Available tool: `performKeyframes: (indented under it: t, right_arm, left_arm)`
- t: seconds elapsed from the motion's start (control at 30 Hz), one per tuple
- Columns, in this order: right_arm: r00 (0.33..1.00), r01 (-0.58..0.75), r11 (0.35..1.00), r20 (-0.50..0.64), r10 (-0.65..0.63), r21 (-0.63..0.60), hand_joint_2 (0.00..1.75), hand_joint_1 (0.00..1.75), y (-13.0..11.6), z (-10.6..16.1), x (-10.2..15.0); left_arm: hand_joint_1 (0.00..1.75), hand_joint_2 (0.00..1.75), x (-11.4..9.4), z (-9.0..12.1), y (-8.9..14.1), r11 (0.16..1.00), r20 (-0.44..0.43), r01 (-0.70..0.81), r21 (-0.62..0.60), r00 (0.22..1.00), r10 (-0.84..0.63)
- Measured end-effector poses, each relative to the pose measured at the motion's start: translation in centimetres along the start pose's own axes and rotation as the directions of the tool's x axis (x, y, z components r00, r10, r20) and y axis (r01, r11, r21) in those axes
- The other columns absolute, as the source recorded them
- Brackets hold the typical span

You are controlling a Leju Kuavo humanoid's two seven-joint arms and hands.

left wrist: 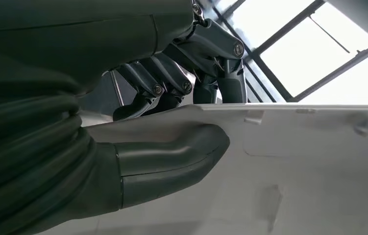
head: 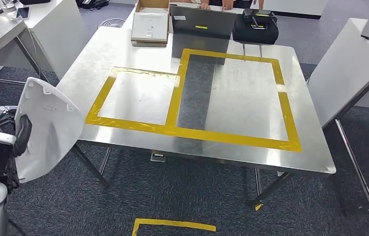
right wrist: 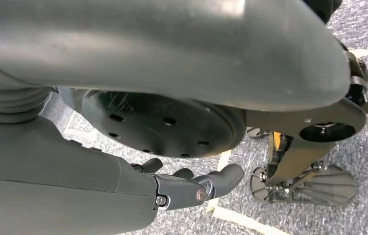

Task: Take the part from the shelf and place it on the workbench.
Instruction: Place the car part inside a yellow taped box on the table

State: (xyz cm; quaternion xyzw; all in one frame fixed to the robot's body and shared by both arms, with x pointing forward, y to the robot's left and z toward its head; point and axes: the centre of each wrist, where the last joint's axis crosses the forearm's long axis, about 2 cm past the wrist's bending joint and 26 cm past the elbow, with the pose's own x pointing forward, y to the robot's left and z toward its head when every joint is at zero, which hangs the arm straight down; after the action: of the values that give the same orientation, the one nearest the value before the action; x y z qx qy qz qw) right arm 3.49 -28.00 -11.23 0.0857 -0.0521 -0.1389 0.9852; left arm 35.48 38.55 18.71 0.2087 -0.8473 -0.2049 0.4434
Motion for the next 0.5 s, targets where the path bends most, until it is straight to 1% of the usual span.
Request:
performKeyframes:
  t: [0.1, 0.2, 0.27, 0.33, 0.43, 0.5]
  right_arm:
    - [1.000, 0.000, 1.000, 0.002, 0.000, 0.002, 0.00, 0.00, 0.0, 0.0, 0.1]
    - [1.000, 0.009, 1.000, 0.007, -0.009, 0.003, 0.00, 0.00, 0.1, 0.0, 0.0]
    - [1.000, 0.017, 1.000, 0.008, -0.017, 0.001, 0.00, 0.00, 0.0, 0.0, 0.0]
    - [1.000, 0.024, 1.000, 0.005, -0.024, -0.003, 0.00, 0.00, 0.0, 0.0, -0.1]
    - [1.000, 0.031, 0.999, -0.006, -0.031, -0.013, 0.00, 0.00, 0.0, 0.0, -0.2]
    - [0.999, 0.029, 0.999, -0.013, -0.030, -0.018, 0.00, 0.00, -0.1, 0.0, -0.3]
  left_arm:
    - [1.75, 1.75, -3.2, -2.9, 2.7, 0.976, -0.112, 0.212, 0.039, 0.972, -0.207]
    - [1.75, 1.75, -5.1, -5.3, 5.3, 0.930, -0.246, 0.366, 0.038, 0.906, -0.346]
    - [1.75, 1.75, -5.7, -6.6, 6.9, 0.900, -0.313, 0.436, 0.018, 0.857, -0.409]
    - [1.75, 1.75, -6.0, -7.4, 8.5, 0.872, -0.371, 0.490, 0.000, 0.809, -0.455]
    - [1.75, 1.75, -6.3, -8.1, 10.4, 0.843, -0.445, 0.537, -0.018, 0.751, -0.488]
    - [1.75, 1.75, -6.3, -8.6, 11.1, 0.829, -0.471, 0.558, -0.021, 0.726, -0.501]
